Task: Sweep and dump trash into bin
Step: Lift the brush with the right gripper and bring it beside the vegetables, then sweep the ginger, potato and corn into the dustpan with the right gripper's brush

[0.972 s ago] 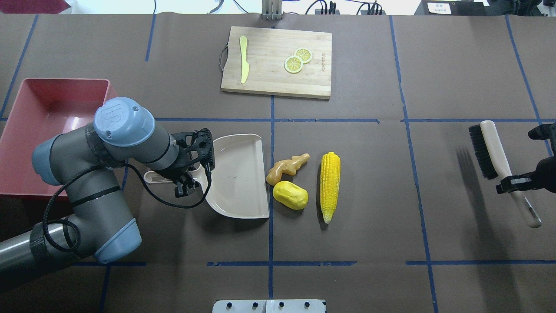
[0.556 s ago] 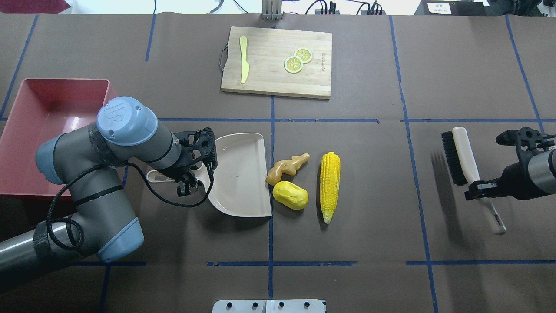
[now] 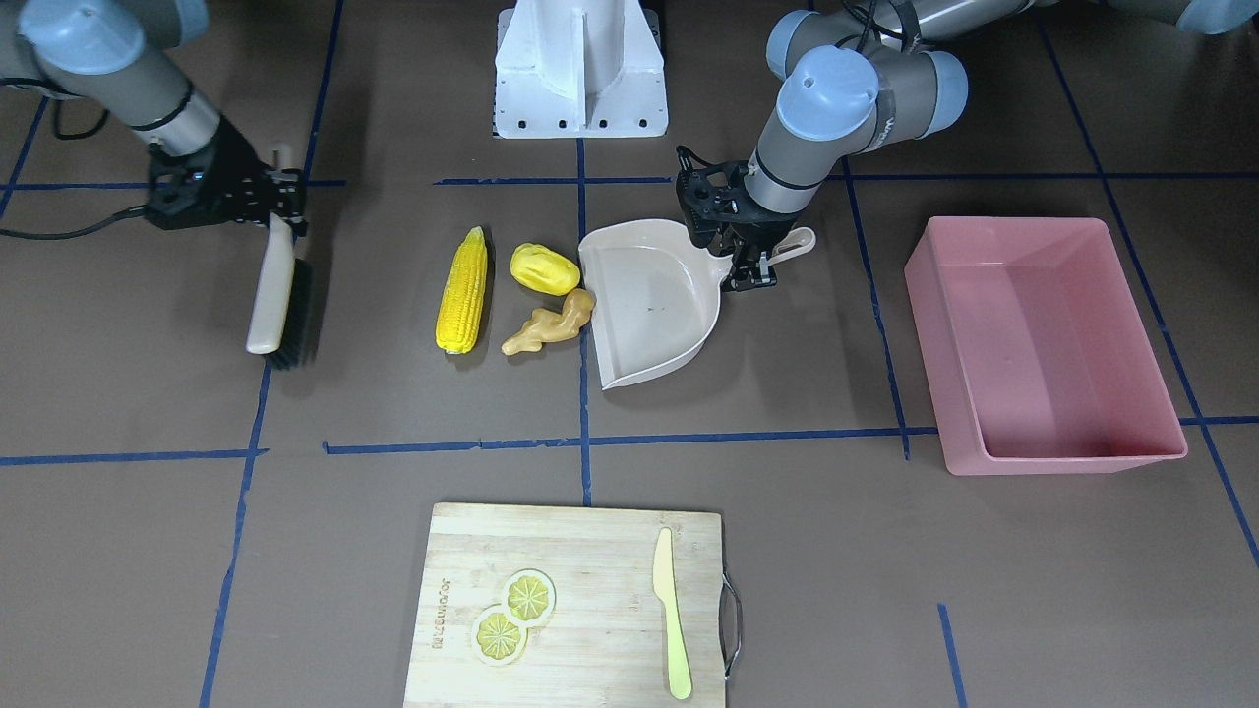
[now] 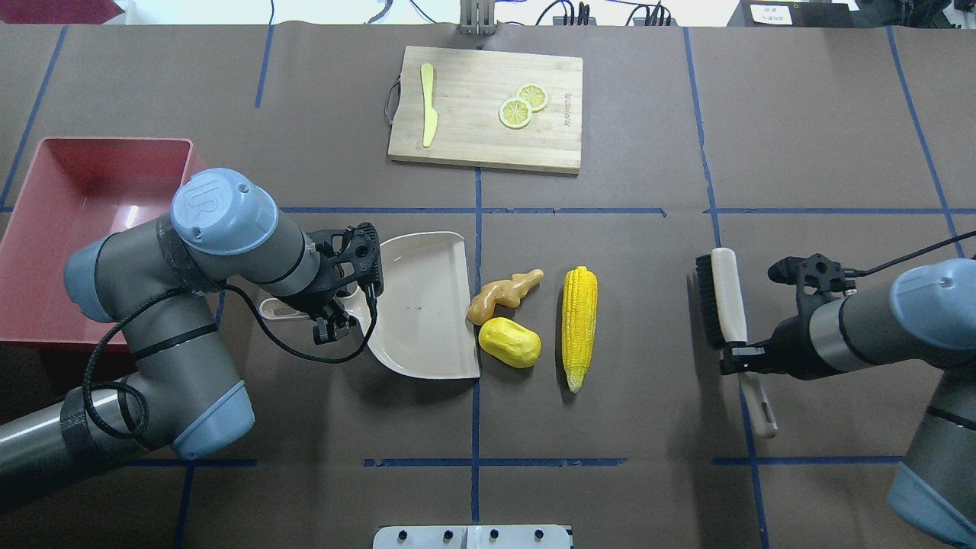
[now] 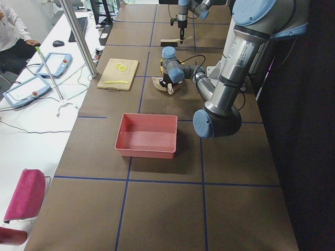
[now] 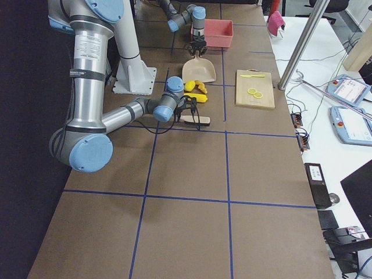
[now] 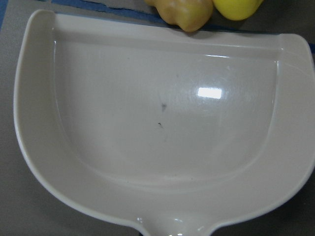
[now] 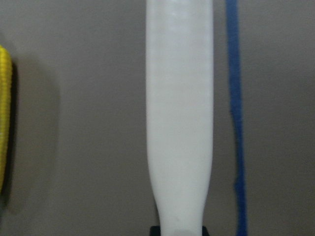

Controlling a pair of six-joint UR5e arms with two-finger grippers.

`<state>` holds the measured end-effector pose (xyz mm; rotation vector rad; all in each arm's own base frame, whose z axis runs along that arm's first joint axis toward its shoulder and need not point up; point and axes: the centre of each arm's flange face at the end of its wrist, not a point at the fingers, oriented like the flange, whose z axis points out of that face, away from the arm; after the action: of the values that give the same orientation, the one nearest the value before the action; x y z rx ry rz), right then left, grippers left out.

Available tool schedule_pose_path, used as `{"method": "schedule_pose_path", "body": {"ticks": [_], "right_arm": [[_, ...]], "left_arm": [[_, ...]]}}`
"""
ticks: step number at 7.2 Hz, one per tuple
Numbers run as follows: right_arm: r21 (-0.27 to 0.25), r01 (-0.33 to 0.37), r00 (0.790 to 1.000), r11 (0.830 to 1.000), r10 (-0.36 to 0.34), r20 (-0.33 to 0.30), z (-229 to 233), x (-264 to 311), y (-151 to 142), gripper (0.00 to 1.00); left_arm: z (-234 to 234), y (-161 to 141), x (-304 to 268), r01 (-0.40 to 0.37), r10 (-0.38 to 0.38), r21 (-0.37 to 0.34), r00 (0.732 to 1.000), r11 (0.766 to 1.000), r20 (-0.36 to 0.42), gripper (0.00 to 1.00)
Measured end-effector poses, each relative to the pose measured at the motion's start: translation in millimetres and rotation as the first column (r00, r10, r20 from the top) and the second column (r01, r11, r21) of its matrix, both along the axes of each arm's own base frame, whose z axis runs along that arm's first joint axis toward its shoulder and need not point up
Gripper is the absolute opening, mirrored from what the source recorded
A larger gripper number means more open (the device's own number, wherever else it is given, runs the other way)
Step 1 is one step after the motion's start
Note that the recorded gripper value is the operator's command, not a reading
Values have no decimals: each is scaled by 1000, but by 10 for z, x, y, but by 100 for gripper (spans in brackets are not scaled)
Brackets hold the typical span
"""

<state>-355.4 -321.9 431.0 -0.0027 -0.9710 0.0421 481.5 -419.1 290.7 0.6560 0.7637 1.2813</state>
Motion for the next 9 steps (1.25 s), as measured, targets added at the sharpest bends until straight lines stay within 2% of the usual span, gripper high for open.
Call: {"method": "schedule_pose_path", "body": {"ticks": [3, 5, 9], "right_arm": [[-21, -1, 1000, 1000, 2, 17, -784, -1071, 183, 0], [-24, -9, 999, 1000, 10, 45, -1206, -1676, 184, 0], [-37, -21, 995, 999, 24, 95, -1770, -2237, 140, 0]], "left_arm": [[-11, 2, -3, 1, -1, 2, 1000, 1000, -5, 0], [-14, 2, -3, 1, -1, 3, 1000, 1000, -7, 0], [-15, 2, -3, 2, -2, 2, 1000, 1000, -7, 0]]}}
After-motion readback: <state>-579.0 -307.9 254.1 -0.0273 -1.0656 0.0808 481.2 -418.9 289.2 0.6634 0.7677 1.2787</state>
